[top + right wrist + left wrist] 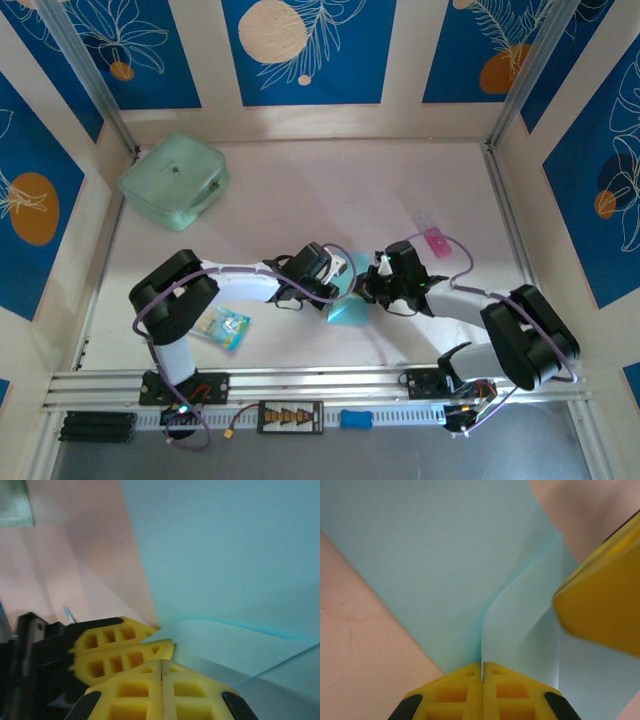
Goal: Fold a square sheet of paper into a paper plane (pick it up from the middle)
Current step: Fold the triangle a second time at the center of the table.
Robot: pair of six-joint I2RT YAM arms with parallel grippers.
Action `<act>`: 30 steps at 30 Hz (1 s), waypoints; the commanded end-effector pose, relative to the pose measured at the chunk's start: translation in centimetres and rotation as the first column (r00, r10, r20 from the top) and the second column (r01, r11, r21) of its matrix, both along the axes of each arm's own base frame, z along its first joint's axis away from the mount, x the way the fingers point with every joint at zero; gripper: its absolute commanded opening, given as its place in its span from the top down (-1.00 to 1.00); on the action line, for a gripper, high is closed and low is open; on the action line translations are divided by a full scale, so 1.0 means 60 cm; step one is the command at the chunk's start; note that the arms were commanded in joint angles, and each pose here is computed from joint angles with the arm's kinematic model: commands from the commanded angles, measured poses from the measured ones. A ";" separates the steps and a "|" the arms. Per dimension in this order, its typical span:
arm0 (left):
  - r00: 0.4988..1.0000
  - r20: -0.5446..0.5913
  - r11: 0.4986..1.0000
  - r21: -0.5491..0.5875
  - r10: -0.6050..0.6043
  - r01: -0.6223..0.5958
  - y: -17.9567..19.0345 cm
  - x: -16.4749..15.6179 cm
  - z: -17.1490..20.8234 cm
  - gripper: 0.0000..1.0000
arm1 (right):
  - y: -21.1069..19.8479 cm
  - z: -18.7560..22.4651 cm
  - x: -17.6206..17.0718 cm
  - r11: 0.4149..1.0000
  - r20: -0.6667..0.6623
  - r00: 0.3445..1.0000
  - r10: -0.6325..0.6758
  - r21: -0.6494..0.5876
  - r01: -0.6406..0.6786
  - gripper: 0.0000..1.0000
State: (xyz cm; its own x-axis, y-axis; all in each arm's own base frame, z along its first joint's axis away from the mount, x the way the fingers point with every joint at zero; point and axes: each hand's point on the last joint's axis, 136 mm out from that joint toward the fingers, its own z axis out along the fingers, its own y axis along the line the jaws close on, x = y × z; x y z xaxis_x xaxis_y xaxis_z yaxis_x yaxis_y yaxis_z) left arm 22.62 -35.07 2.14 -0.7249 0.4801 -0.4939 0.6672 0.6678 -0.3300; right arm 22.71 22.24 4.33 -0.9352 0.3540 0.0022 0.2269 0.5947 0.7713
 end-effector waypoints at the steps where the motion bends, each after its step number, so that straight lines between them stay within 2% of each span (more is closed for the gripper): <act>1: 0.998 -0.069 0.997 0.076 -0.009 0.014 0.023 -0.017 -0.038 1.00 | 0.013 -0.005 0.009 1.000 -0.017 1.000 0.002 0.002 -0.002 0.96; 8: 0.998 -0.068 0.998 0.069 -0.007 0.012 0.022 -0.017 -0.033 1.00 | -0.017 -0.073 -0.021 0.993 -0.119 0.992 -0.038 -0.114 0.025 0.98; 13: 0.999 -0.032 0.999 0.047 0.019 -0.018 0.015 -0.003 0.000 0.96 | -0.039 -0.104 -0.045 0.988 -0.164 0.984 -0.067 -0.146 0.043 1.00; 15: 0.999 -0.024 0.999 0.015 0.047 -0.046 0.012 0.002 0.021 0.78 | -0.037 -0.100 -0.042 0.990 -0.152 0.987 -0.049 -0.135 0.029 1.00; 18: 0.998 -0.030 0.998 -0.012 0.059 -0.059 0.009 0.001 0.044 0.29 | -0.033 -0.094 -0.036 0.990 -0.140 0.990 -0.022 -0.139 0.002 1.00; 22: 0.996 -0.018 0.997 0.000 0.082 -0.082 0.017 0.004 0.065 0.08 | -0.032 -0.092 -0.032 0.991 -0.138 0.990 -0.016 -0.136 -0.003 1.00; 25: 0.996 -0.028 0.996 -0.043 0.079 -0.080 0.015 -0.004 0.088 0.15 | -0.035 -0.094 -0.033 0.990 -0.141 0.990 -0.024 -0.139 0.004 1.00; 30: 0.989 -0.147 0.986 -0.166 -0.029 0.004 -0.018 -0.046 0.110 0.84 | -0.036 -0.096 -0.034 0.991 -0.142 0.989 -0.028 -0.132 0.009 1.00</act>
